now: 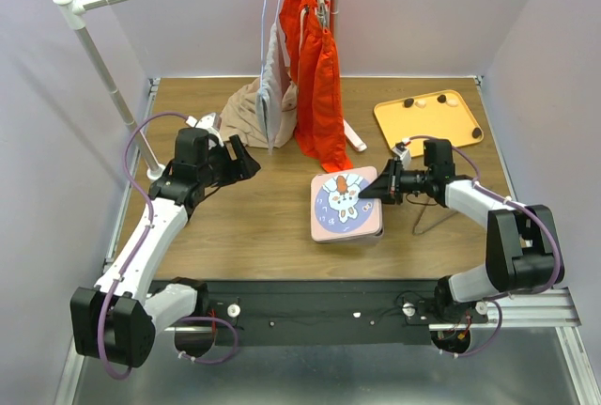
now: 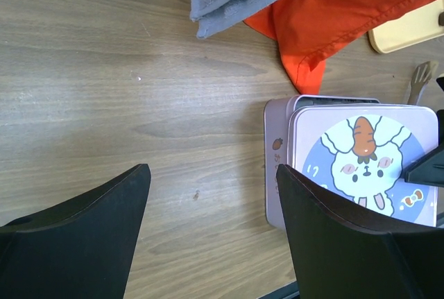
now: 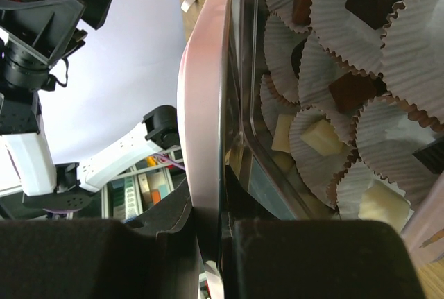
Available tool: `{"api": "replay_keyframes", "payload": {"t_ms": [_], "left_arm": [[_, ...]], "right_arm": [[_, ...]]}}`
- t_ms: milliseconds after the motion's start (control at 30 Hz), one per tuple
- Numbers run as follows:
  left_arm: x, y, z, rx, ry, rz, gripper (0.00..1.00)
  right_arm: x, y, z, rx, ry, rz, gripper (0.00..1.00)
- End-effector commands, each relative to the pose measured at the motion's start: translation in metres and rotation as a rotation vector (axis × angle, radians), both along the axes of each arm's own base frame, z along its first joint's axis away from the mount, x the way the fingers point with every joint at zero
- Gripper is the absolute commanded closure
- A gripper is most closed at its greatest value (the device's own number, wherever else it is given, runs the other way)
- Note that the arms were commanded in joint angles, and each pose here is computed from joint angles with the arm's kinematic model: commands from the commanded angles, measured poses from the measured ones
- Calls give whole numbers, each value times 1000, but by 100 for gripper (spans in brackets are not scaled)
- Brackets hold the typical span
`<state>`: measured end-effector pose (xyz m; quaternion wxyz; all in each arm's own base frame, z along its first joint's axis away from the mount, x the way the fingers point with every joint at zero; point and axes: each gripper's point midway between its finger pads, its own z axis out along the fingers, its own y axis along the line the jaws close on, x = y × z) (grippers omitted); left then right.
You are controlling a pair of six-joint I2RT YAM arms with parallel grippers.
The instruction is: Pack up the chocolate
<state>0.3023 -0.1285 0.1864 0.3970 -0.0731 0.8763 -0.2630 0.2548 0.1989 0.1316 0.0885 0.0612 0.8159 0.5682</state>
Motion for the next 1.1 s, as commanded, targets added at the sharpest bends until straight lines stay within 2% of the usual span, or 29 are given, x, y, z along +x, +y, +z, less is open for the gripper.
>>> {"api": "replay_keyframes", "payload": {"t_ms": [0, 333, 867, 967, 1067], "left_arm": [[4, -3, 7, -5, -27, 0, 17], [7, -6, 8, -4, -26, -9, 17], [9, -9, 9, 8, -23, -13, 17], [10, -17, 10, 1, -25, -39, 17], [8, -40, 4, 0, -5, -106, 16]], "right_arm": [[1, -5, -8, -10, 4, -19, 99], [2, -11, -14, -26, 16, -47, 99], [3, -21, -20, -62, 22, -118, 80], [4, -25, -22, -69, 26, -138, 80], [9, -28, -22, -70, 25, -153, 87]]}}
